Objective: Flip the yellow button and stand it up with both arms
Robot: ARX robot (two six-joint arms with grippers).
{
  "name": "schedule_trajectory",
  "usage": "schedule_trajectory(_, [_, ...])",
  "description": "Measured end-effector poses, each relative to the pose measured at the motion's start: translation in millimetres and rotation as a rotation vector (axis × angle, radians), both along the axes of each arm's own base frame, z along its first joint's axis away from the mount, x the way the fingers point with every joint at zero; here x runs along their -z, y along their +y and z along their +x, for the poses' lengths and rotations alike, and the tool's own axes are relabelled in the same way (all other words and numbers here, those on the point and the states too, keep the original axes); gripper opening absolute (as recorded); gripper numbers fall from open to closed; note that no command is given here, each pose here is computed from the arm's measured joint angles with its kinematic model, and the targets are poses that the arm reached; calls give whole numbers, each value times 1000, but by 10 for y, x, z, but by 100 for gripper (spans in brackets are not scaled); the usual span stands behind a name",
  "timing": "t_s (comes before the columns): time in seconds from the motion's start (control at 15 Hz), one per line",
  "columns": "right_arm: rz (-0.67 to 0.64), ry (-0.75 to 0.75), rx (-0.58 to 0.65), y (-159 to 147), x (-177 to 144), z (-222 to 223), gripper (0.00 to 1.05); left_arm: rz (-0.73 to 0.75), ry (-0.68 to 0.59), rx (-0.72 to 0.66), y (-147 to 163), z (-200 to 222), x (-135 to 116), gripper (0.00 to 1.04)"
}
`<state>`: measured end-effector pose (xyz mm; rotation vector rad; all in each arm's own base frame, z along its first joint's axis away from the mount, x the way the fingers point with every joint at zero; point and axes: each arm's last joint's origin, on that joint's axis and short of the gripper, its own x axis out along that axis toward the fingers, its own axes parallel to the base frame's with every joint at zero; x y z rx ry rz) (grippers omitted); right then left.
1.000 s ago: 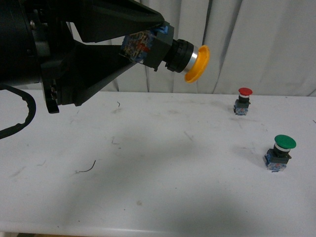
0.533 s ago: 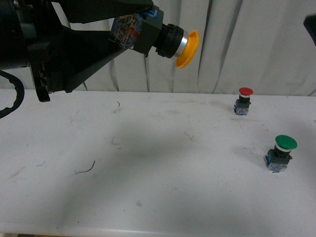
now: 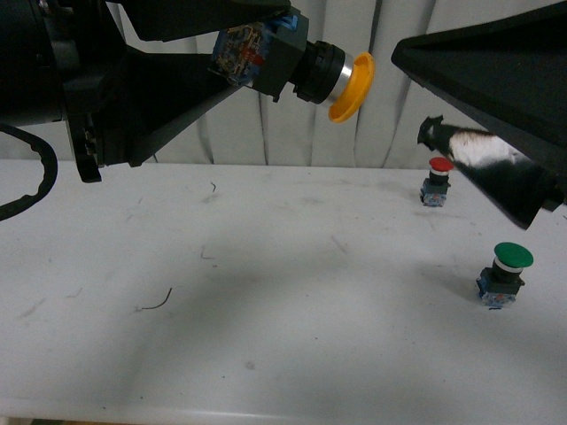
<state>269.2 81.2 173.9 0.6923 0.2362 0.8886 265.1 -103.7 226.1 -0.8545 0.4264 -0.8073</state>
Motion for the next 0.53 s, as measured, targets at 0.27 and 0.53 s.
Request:
schedule_trajectory(0.27, [189,276,-72,189,103,255,98,-4,2,8,-45,12,36,36])
schedule_trajectory(0.53, [322,396,-117,429,32,441,98,-28,-6,16,-44,17,41,36])
